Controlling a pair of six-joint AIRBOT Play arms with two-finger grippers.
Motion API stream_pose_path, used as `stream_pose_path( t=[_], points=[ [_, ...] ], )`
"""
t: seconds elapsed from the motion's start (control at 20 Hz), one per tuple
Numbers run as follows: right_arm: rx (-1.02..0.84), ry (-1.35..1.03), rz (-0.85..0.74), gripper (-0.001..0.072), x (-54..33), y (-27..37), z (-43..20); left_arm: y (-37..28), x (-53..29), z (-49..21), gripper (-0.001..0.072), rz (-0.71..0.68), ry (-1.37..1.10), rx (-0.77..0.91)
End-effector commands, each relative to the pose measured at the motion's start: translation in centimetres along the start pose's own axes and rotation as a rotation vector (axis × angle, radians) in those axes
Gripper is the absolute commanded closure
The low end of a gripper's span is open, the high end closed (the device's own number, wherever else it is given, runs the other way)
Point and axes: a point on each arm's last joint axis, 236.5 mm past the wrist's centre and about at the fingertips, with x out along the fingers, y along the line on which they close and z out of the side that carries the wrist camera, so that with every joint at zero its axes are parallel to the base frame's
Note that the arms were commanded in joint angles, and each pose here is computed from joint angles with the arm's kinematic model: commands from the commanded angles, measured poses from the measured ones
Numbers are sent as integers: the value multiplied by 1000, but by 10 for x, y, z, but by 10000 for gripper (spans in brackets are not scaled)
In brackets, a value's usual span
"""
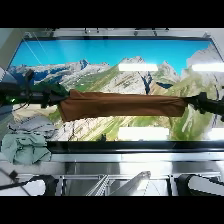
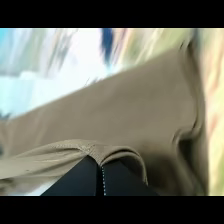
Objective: Fold the shirts.
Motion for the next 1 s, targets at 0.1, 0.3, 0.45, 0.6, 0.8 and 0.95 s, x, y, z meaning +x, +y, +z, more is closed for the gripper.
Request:
stream_pose_path(
  t=[0.1,0.3,0.45,0.6,0.8,0.95],
  points=[
    [-76,-52,-84,698,38,-35,8,27,65,39,683,16,107,30],
    [-115,-29,-97,697,47,-49,2,54,88,35,696,28,185,0],
    [-110,-31,-112,697,48,-55,2,63,93,36,697,35,191,-11],
    [-116,-27,-105,685,48,-53,1,55,88,37,478,30,183,5],
    [-116,-7,-65,388,44,-39,-3,34,74,35,413,12,191,42],
    [-196,68,-69,213,24,-20,-3,19,55,38,413,3,170,71]
  ],
)
